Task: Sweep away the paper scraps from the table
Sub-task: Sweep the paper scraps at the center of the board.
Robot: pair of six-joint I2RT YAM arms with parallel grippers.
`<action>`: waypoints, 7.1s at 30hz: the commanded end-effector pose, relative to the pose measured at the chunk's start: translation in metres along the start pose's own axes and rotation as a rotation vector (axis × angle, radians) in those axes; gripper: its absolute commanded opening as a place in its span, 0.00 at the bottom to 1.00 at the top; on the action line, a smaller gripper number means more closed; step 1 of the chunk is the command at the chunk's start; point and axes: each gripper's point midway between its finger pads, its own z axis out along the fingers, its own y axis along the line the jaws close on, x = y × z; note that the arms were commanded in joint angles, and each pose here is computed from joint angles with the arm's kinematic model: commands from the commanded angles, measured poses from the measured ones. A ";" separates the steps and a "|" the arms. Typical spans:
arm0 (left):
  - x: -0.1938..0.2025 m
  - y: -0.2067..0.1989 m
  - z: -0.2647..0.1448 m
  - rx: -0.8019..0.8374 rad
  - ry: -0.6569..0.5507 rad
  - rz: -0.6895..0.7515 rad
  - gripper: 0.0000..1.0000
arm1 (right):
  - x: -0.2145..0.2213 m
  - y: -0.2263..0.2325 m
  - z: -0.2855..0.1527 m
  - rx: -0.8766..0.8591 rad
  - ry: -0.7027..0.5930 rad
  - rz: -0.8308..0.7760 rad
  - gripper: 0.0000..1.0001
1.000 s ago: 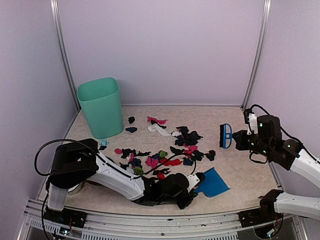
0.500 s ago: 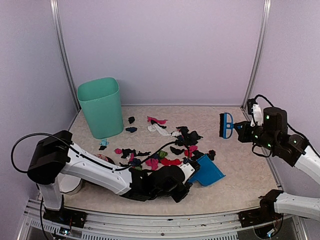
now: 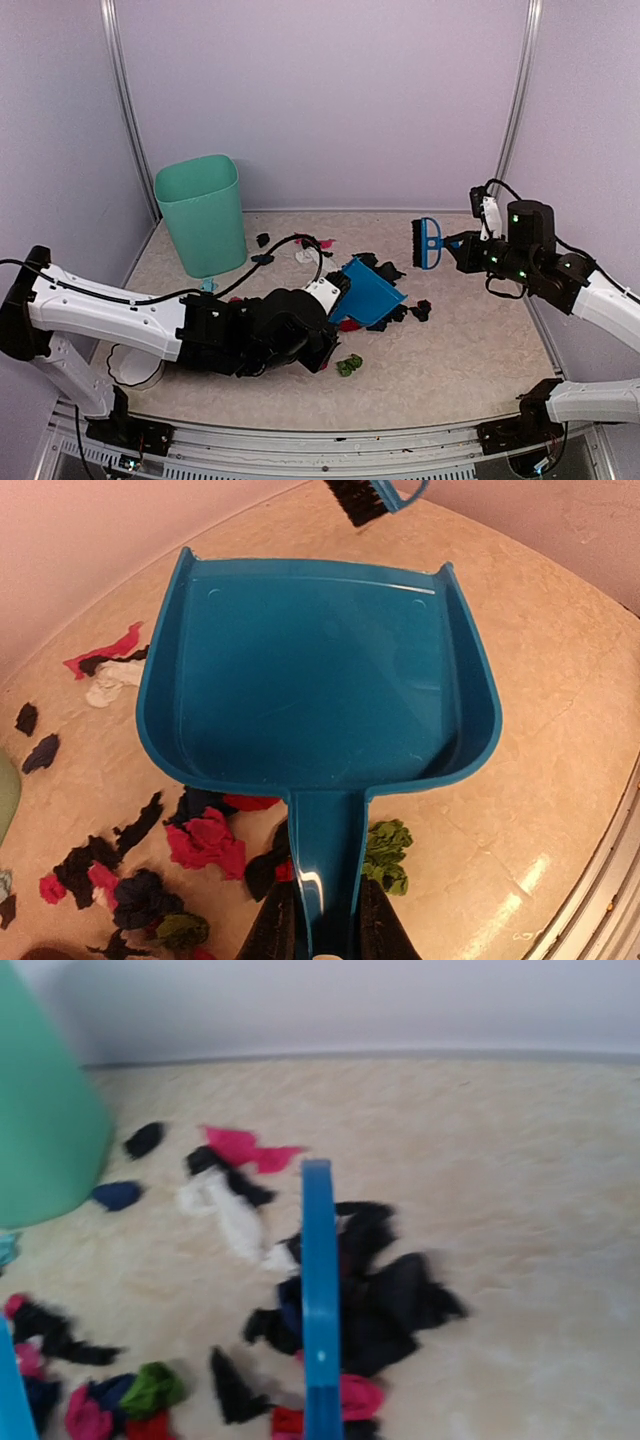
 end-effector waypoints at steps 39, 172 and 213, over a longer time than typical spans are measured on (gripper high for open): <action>-0.030 0.286 -0.128 -0.419 -0.139 -0.408 0.00 | 0.156 0.311 0.122 -0.773 0.592 0.237 0.00; -0.017 0.315 -0.148 -0.452 -0.207 -0.500 0.00 | 0.058 0.165 0.192 -0.341 0.251 0.389 0.00; -0.015 0.318 -0.151 -0.466 -0.211 -0.500 0.00 | 0.014 0.201 0.367 -0.192 -0.345 -1.540 0.00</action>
